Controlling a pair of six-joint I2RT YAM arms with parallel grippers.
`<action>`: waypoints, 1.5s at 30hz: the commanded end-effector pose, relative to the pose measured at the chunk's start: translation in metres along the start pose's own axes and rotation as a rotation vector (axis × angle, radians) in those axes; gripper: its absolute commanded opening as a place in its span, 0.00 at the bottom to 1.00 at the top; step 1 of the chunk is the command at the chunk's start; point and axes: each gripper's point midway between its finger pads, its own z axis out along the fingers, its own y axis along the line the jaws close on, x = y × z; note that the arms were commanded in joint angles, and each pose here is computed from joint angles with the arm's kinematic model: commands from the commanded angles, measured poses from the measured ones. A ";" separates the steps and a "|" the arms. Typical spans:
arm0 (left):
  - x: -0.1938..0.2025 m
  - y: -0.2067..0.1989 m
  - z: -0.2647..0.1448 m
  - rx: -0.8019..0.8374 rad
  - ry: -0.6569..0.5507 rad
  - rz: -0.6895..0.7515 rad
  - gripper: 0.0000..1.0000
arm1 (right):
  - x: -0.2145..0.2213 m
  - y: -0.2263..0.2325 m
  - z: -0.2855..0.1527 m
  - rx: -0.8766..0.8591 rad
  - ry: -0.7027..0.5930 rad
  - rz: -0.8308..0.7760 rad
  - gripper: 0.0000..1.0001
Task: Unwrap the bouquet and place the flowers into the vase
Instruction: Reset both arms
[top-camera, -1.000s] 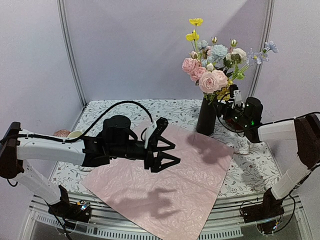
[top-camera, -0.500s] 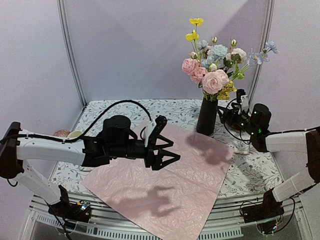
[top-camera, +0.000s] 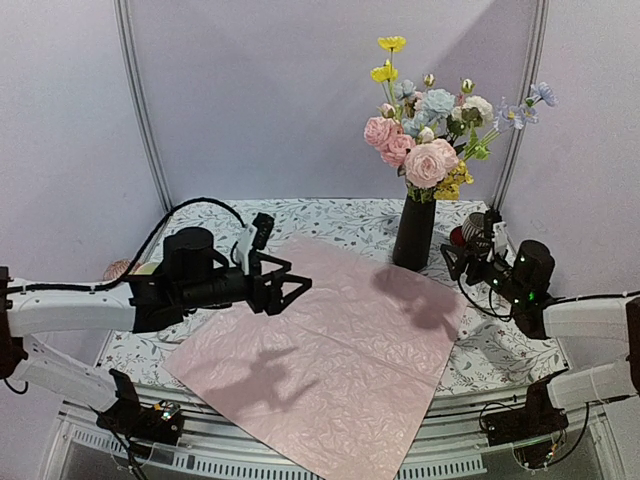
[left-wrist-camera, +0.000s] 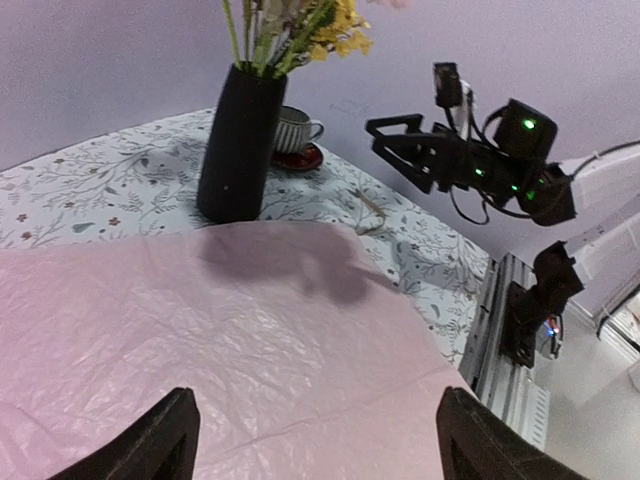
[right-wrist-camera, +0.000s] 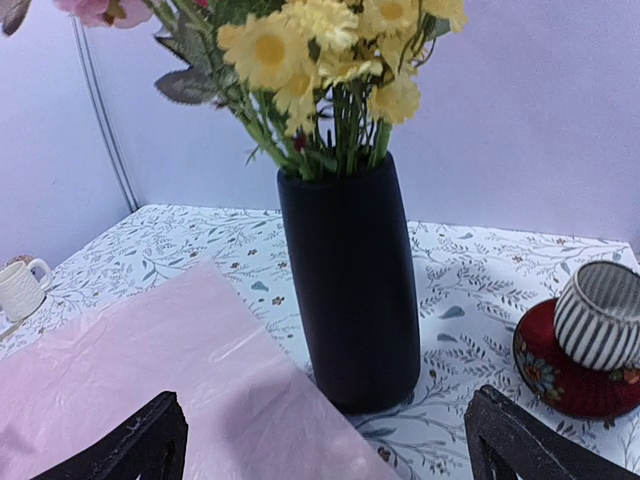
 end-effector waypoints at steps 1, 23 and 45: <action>-0.002 0.051 -0.029 -0.199 -0.028 -0.049 0.86 | -0.002 -0.005 -0.020 0.047 -0.063 0.004 0.99; -0.016 0.228 -0.209 -1.130 -0.313 0.282 0.98 | -0.018 -0.076 -0.054 0.450 -0.230 -0.333 0.99; 0.006 0.295 -0.207 -1.141 -0.323 0.329 0.95 | 0.014 -0.129 -0.037 0.478 -0.142 -0.187 0.99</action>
